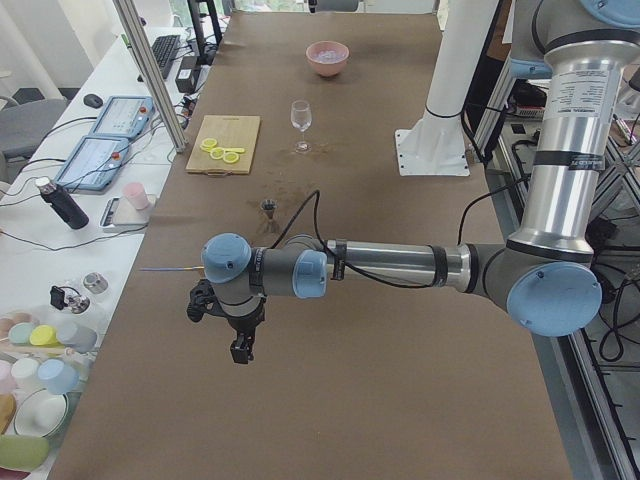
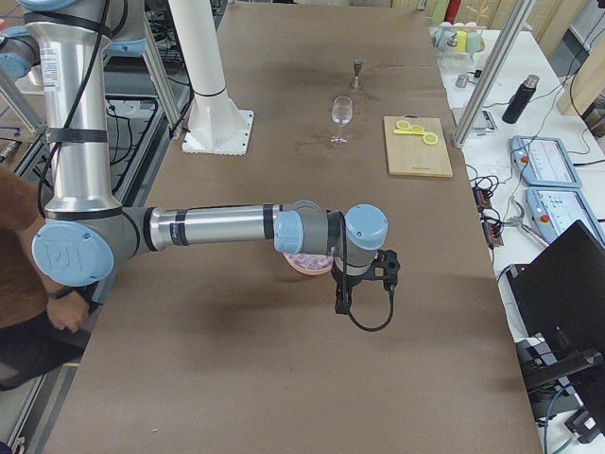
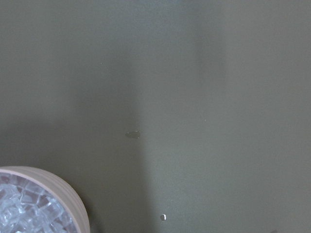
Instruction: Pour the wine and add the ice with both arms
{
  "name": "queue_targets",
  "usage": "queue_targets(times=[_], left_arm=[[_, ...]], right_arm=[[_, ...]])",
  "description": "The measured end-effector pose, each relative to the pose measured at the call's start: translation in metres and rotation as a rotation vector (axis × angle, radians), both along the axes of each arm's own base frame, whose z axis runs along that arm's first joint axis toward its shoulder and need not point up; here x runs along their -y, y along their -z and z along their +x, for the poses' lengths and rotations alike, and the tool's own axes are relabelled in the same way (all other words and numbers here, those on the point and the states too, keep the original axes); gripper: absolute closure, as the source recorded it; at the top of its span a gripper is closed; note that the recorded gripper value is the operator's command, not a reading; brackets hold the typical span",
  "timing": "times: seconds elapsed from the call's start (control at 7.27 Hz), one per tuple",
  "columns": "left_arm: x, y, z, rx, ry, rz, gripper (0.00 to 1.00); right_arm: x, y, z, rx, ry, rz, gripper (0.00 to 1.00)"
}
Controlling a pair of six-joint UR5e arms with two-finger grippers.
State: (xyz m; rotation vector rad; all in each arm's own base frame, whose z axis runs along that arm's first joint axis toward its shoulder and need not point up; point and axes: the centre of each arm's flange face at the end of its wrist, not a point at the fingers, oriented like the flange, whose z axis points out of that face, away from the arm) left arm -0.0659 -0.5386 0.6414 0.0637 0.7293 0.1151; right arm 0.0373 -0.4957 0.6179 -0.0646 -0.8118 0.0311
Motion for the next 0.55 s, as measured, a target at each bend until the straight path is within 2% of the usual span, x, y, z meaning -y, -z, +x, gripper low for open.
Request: queue_targets(times=[0.55], left_arm=[[0.0040, 0.0143, 0.0015, -0.014, -0.004, 0.039, 0.02]], right_arm=[[-0.0008, 0.0036, -0.0007, 0.011, 0.000, 0.005, 0.00]])
